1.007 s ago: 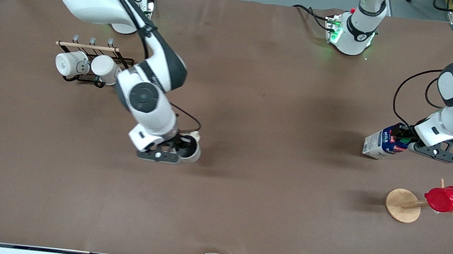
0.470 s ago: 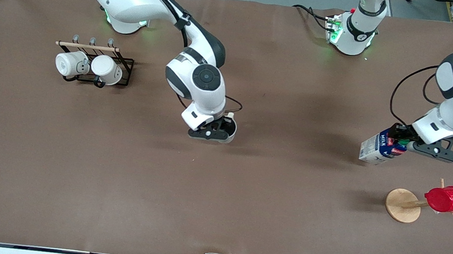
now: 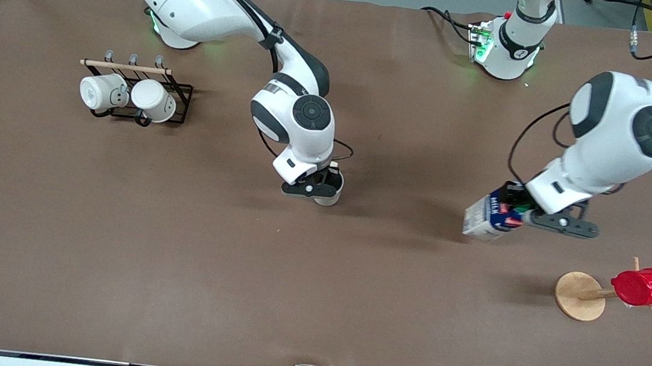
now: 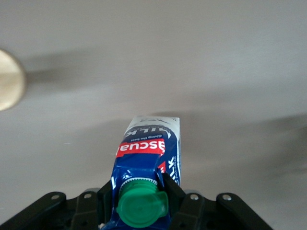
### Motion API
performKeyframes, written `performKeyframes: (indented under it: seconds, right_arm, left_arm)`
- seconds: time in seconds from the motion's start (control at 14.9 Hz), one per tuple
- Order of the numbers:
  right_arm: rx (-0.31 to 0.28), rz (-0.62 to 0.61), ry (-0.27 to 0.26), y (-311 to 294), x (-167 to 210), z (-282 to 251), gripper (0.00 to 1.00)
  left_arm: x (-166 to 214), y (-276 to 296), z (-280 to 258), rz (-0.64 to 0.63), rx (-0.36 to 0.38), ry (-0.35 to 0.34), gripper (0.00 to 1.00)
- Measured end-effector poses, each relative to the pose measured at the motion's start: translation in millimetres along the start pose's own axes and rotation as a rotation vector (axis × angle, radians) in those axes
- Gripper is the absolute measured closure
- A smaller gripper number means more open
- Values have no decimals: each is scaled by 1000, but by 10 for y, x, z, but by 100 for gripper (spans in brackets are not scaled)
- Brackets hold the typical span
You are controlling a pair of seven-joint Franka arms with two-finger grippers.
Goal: Place cup and milk on table
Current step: 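Carry the mug and carton toward the table middle with both grippers, then release the mug with the right gripper and withdraw it toward the rack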
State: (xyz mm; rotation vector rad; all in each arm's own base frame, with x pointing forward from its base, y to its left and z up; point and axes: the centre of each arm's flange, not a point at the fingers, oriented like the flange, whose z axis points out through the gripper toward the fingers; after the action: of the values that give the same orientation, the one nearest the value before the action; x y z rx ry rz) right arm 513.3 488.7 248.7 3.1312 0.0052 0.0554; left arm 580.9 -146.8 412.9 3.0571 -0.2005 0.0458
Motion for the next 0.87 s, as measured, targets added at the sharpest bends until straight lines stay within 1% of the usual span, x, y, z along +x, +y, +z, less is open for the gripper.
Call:
performKeyframes:
  seconds: [0.07, 0.2, 0.27, 0.4, 0.47, 0.54, 0.6, 0.67, 0.81, 0.87]
  right_arm:
    - [-1, 7, 1, 1, -14, 22, 84]
    - [2, 18, 2, 2, -12, 14, 68]
    - [10, 24, 4, 0, 8, -30, 55]
    - [33, 49, 21, 58, 125, -238, 37]
    - [32, 69, 31, 147, 219, -405, 28]
    - [17, 92, 40, 282, 325, -619, 19]
    - [-13, 121, 44, 457, 416, -868, 9]
    - [-51, 154, 42, 660, 485, -1148, 2]
    - [-114, 225, 50, 1107, 563, -1770, 0]
    - [-134, 255, 60, 1331, 586, -2056, 0]
  left_arm:
    - [29, 207, 48, -12, -2, -8, 64]
    - [73, 614, 130, -19, 16, -22, 64]
    - [81, 807, 160, -22, 17, -37, 64]
    - [69, 1158, 228, -17, 12, -72, 64]
    - [52, 1312, 273, -10, 9, -84, 64]
    - [22, 1458, 333, -4, 8, -95, 64]
    - [-20, 1597, 404, 0, 11, -104, 64]
    - [-69, 1730, 486, 4, 19, -113, 64]
    - [-168, 1971, 671, 12, 28, -137, 64]
    - [-205, 2079, 741, 12, 24, -149, 64]
